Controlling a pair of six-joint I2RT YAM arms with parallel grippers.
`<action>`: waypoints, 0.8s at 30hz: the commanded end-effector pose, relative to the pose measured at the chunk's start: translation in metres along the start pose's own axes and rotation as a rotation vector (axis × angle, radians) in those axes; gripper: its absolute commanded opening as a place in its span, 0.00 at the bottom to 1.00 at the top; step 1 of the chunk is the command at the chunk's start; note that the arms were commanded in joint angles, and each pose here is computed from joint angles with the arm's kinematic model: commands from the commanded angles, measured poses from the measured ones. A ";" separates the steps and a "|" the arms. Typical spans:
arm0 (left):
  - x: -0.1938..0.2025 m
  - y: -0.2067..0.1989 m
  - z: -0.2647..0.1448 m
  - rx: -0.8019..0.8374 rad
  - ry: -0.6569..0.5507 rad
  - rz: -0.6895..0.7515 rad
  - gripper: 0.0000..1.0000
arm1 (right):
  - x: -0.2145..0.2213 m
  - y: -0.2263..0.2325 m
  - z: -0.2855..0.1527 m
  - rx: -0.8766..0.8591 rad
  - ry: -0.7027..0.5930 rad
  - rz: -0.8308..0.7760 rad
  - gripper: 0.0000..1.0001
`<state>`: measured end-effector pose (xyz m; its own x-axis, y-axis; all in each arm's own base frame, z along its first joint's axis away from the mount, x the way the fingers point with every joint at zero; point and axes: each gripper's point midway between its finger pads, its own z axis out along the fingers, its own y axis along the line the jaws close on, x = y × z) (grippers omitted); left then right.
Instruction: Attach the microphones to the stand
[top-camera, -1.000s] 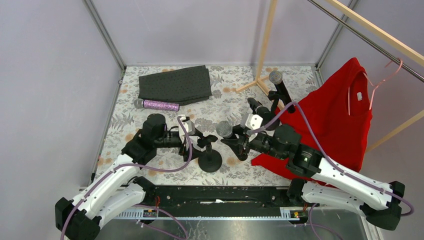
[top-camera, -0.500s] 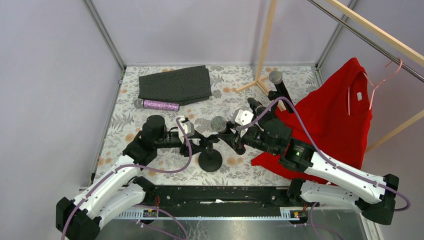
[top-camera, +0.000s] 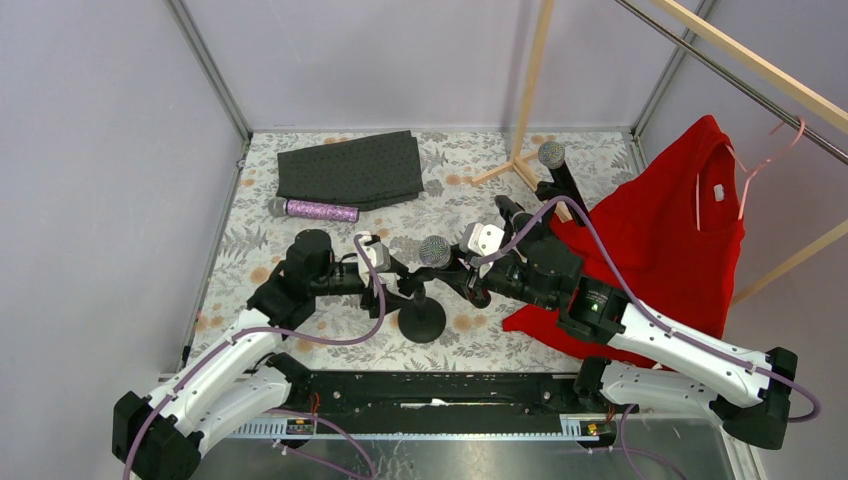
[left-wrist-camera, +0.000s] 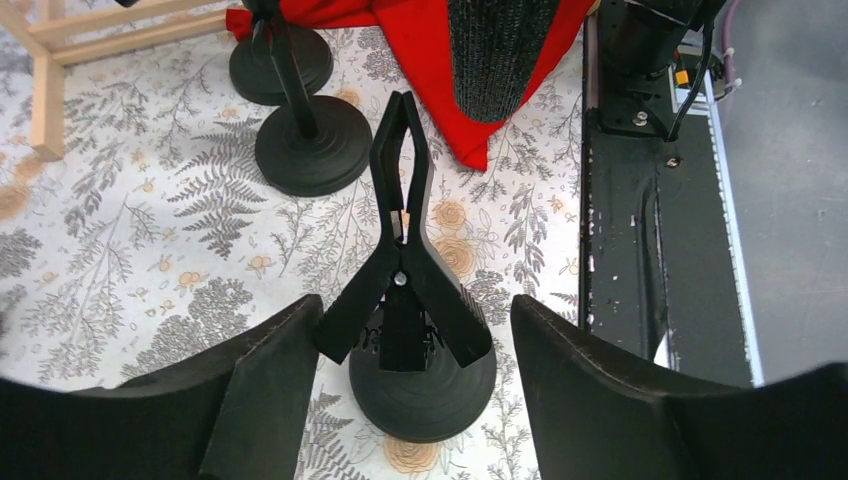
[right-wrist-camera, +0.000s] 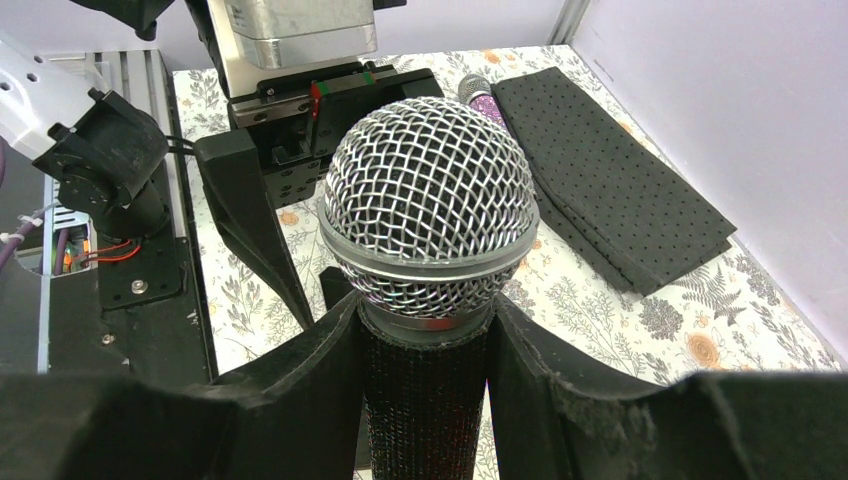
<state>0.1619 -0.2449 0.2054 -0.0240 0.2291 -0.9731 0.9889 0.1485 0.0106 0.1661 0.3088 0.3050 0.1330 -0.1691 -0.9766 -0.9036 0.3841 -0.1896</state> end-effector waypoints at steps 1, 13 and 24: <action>-0.017 0.002 0.000 -0.003 -0.046 0.055 0.75 | -0.042 -0.003 -0.003 -0.011 -0.120 -0.031 0.00; -0.017 0.002 0.005 0.023 -0.054 0.029 0.70 | -0.041 -0.005 0.002 -0.007 -0.112 -0.043 0.00; -0.019 -0.001 0.006 0.041 -0.060 0.033 0.00 | -0.028 -0.010 0.024 0.003 -0.062 -0.105 0.00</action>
<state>0.1620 -0.2488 0.2029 -0.0610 0.2225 -0.9730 0.9899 0.1387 -0.0303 0.1710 0.3227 0.2919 0.1569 -0.2200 -0.9628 -0.9112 0.3438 -0.2271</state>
